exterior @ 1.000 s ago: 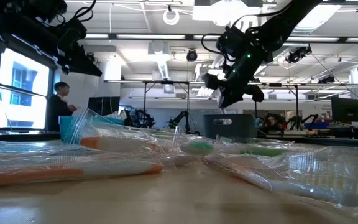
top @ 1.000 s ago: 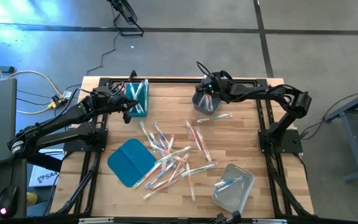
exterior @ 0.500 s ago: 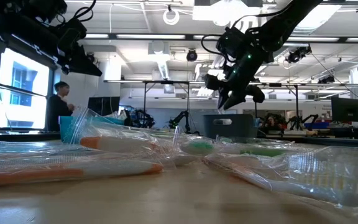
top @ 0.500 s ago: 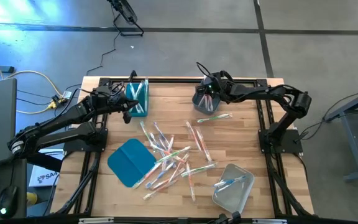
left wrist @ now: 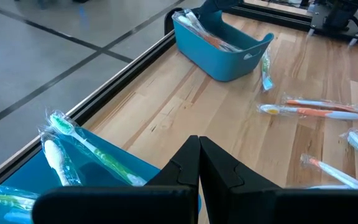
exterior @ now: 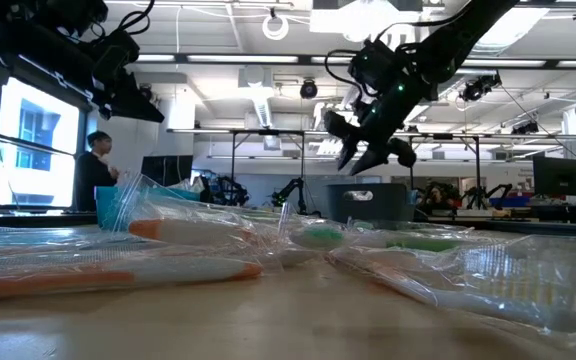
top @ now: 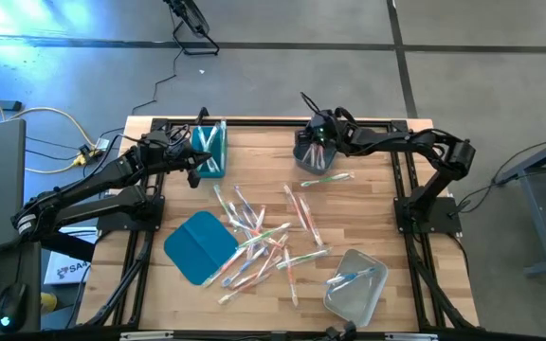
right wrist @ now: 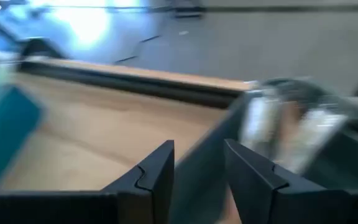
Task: Pick & Place Toothbrushes
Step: Put the green toothbrush into the blue bin
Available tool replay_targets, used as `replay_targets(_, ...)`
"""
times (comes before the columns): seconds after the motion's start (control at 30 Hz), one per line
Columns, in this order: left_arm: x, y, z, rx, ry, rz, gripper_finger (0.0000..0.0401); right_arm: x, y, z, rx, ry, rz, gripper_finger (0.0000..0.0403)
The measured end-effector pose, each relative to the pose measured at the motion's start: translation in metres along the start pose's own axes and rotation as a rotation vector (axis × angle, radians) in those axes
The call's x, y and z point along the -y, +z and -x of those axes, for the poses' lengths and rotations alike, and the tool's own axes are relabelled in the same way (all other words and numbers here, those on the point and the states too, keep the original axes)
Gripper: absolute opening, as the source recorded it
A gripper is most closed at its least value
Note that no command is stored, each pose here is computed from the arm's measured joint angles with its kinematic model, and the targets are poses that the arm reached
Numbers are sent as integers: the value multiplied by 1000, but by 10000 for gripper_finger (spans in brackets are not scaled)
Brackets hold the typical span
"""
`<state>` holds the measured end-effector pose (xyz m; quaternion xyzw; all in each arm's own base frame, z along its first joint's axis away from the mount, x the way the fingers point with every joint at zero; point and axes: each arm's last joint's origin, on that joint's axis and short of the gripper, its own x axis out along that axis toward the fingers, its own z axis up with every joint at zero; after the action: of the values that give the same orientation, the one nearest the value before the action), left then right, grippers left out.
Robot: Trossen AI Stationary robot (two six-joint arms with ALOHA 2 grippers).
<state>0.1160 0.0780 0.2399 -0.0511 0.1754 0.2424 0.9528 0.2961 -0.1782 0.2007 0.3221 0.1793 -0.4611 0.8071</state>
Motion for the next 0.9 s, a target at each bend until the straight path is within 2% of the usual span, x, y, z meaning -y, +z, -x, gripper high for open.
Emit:
replay_targets(0.23,0,0,0,0,0,0,1,-23,-1,6,-85,338,-5,133)
replay_targets(0.4,0,0,0,0,0,0,1,-44,-7,15,-99,523,43,133)
replay_targets(0.77,0,0,0,2,0,0,1,-83,-41,40,-29,692,461,133)
replay_targets(0.9,0,0,0,2,0,0,1,-92,-51,48,-12,734,539,133)
